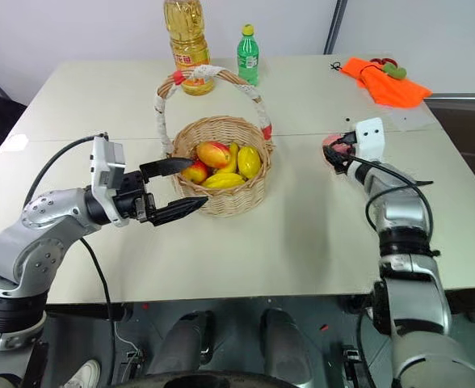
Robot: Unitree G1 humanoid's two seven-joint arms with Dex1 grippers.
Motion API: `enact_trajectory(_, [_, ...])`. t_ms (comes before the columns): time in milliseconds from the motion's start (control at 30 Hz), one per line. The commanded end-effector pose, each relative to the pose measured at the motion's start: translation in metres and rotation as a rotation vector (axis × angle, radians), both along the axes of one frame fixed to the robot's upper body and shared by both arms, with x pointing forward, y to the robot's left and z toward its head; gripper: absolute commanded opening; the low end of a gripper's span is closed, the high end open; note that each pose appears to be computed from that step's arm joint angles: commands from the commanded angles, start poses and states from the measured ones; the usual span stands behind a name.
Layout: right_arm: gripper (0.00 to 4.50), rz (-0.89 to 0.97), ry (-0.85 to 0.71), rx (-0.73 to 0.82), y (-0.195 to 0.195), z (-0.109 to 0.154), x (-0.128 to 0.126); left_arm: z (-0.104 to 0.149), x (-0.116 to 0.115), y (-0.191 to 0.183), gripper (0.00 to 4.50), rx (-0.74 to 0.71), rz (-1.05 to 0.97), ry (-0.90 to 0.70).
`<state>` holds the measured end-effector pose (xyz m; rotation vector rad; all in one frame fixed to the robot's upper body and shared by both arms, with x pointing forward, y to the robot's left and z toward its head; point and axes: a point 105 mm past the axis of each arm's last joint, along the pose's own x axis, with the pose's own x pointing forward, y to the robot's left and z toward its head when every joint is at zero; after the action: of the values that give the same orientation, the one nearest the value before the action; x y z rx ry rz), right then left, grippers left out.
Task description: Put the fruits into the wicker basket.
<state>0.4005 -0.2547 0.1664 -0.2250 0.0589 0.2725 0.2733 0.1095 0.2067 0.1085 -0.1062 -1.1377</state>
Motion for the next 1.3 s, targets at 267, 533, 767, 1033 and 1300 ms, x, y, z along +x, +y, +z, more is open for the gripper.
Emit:
enact_trajectory(267, [2.67, 0.692, -0.092, 0.055, 0.121, 0.063, -0.112, -0.003, 0.009, 0.050, 4.50, -0.011, 0.115, -0.035])
enact_trajectory(533, [2.67, 0.518, -0.098, 0.131, 0.196, 0.062, -0.057, -0.005, 0.012, 0.063, 4.50, -0.041, 0.178, -0.034])
enact_trajectory(767, [4.46, 0.548, -0.123, 0.096, 0.216, 0.061, -0.057, -0.004, 0.008, 0.058, 4.50, -0.055, 0.193, -0.040])
enact_trajectory(1033, [4.46, 0.756, -0.127, 0.139, 0.180, 0.064, -0.114, -0.005, 0.008, 0.059, 4.50, -0.064, 0.209, -0.037])
enact_trajectory(1300, [4.46, 0.444, -0.157, 0.184, 0.158, 0.059, -0.052, -0.004, 0.014, 0.050, 4.50, -0.101, 0.193, -0.031])
